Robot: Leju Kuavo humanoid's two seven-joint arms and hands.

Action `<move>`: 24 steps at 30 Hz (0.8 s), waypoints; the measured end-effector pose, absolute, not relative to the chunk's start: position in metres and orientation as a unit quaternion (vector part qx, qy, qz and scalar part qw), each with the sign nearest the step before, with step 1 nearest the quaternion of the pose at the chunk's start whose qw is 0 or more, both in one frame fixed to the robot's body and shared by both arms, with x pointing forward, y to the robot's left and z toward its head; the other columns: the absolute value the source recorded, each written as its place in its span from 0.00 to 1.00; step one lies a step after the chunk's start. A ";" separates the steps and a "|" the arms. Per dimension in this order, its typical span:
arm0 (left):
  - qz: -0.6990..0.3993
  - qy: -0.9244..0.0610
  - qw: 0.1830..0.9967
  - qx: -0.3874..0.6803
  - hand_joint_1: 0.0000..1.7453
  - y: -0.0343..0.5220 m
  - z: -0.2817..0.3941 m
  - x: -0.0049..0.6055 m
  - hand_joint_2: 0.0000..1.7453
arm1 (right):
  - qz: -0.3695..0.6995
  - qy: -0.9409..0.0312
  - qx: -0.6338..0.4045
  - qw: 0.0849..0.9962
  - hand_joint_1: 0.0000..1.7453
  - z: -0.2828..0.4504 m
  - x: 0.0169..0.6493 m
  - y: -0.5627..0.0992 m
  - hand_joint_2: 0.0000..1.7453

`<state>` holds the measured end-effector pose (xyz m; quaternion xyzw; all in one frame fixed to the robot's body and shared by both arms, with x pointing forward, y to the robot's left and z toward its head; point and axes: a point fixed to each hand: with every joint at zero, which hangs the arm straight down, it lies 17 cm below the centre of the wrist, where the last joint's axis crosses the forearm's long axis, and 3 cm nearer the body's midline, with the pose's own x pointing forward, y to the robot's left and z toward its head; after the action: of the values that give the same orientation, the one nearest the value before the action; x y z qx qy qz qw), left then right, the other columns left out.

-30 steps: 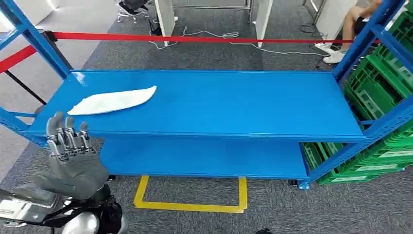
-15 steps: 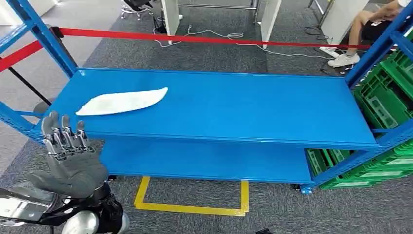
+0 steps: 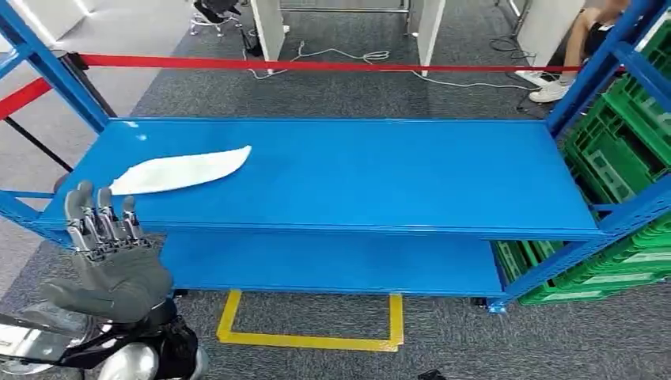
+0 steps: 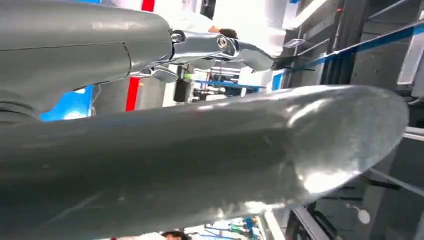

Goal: Take the parts from the cabinet and place them on the table.

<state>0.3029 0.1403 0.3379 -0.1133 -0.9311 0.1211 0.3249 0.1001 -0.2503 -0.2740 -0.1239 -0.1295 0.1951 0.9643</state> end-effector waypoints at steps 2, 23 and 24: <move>0.121 -0.931 0.321 -0.121 0.00 0.139 0.341 0.302 0.00 | 0.195 -0.130 -0.124 0.964 0.00 -0.274 0.100 -0.250 0.00; 0.126 -0.930 0.324 -0.116 0.00 0.145 0.338 0.303 0.00 | 0.192 -0.129 -0.125 0.965 0.00 -0.274 0.100 -0.251 0.00; 0.126 -0.930 0.324 -0.115 0.00 0.146 0.338 0.304 0.00 | 0.192 -0.130 -0.125 0.965 0.00 -0.274 0.101 -0.251 0.00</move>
<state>0.3036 0.1457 0.3380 -0.1150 -0.9304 0.1263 0.3243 0.1008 -0.2506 -0.2739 -0.1245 -0.1295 0.1922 0.9648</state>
